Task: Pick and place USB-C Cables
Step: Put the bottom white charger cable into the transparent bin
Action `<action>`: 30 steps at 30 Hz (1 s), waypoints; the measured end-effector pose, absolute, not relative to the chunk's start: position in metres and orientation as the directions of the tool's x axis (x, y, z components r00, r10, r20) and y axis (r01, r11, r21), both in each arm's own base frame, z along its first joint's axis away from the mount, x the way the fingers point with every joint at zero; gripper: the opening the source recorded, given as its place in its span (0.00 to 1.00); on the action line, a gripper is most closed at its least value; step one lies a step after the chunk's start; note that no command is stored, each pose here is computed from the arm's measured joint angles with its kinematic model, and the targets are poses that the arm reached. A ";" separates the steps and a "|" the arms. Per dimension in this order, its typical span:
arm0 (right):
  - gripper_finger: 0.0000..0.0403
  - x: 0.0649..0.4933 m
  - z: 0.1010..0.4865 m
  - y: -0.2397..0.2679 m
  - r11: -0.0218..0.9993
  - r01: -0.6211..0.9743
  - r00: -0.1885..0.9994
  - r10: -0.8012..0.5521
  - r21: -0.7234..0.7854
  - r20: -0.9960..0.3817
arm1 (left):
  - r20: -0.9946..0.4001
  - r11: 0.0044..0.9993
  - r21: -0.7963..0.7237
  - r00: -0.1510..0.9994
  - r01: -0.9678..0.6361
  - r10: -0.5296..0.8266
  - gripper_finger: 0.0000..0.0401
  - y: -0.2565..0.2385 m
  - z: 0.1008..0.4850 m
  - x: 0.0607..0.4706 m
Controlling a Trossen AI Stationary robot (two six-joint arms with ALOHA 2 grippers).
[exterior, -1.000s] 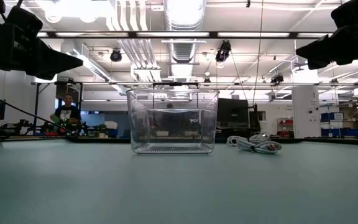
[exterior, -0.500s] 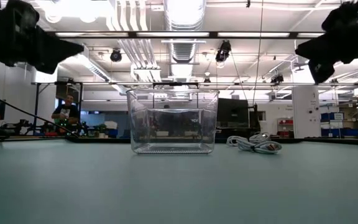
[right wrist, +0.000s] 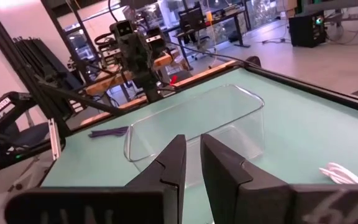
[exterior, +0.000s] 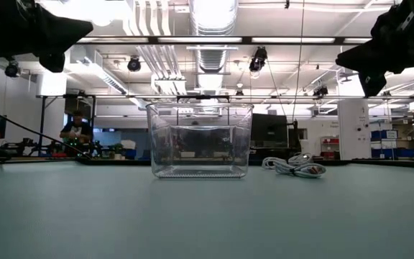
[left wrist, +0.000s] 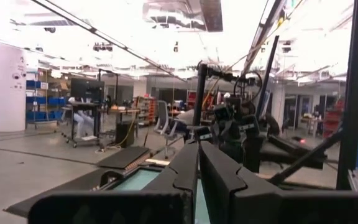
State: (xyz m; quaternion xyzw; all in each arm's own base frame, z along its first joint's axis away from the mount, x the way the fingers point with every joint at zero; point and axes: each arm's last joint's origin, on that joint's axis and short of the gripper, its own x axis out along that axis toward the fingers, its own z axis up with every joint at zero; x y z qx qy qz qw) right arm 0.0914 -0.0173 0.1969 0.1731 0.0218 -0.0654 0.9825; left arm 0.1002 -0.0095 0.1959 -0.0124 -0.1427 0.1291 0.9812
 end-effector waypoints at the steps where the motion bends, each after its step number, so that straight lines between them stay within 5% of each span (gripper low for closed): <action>1: 0.09 0.091 0.197 -0.017 0.931 0.137 0.990 -0.121 0.338 -0.066 | 0.279 0.966 -0.063 0.925 -0.250 0.257 0.00 -0.009 0.196 0.100; 30: 0.09 0.092 0.199 -0.021 0.900 0.243 0.969 -0.241 0.361 -0.051 | 0.295 0.965 -0.045 0.920 -0.257 0.259 0.00 -0.009 0.198 0.100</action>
